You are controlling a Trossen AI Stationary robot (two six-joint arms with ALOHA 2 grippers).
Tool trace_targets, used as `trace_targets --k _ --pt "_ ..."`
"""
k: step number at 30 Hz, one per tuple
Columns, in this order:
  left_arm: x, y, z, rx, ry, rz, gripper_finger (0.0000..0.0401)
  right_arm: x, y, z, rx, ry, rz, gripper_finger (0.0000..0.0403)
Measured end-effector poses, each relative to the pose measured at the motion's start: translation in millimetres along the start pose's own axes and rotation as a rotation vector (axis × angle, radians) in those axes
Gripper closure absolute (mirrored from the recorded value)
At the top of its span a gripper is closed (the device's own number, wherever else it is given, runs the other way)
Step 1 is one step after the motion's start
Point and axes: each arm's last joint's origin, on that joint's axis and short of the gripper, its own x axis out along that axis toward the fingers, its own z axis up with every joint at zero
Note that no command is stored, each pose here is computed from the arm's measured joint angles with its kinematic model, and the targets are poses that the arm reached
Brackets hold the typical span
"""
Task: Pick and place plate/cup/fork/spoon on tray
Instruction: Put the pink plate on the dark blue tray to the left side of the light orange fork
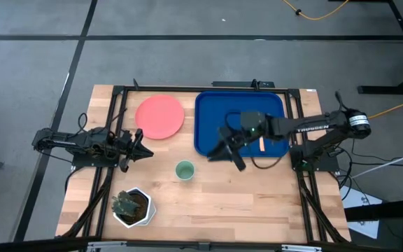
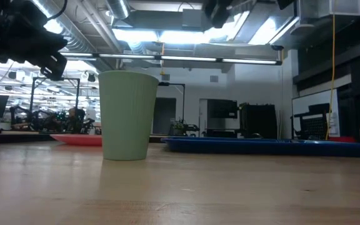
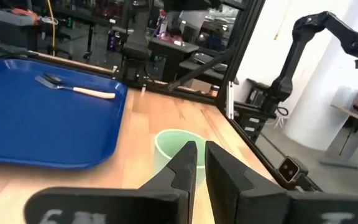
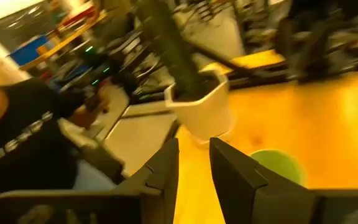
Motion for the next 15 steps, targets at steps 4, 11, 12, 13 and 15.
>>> trace_targets --k 4,11,12,13,15 --pt "0 0 1 0.002 -0.011 0.009 0.0374 10 22 -9 0.080 0.036 0.055 0.0308" --pt "-1 -1 14 0.008 -0.169 0.057 0.0374 21 43 -44 0.112 0.121 -0.009 0.0308" --pt "-1 -2 15 0.007 -0.177 0.048 0.0374 20 45 -51 0.118 0.125 -0.051 0.0308" --pt "-1 -2 16 0.005 -0.178 0.043 0.0374 16 46 -59 0.129 0.129 -0.088 0.0308" --pt "-2 -4 21 0.006 -0.192 0.036 0.0374 4 52 -73 0.151 0.106 -0.138 0.0308"
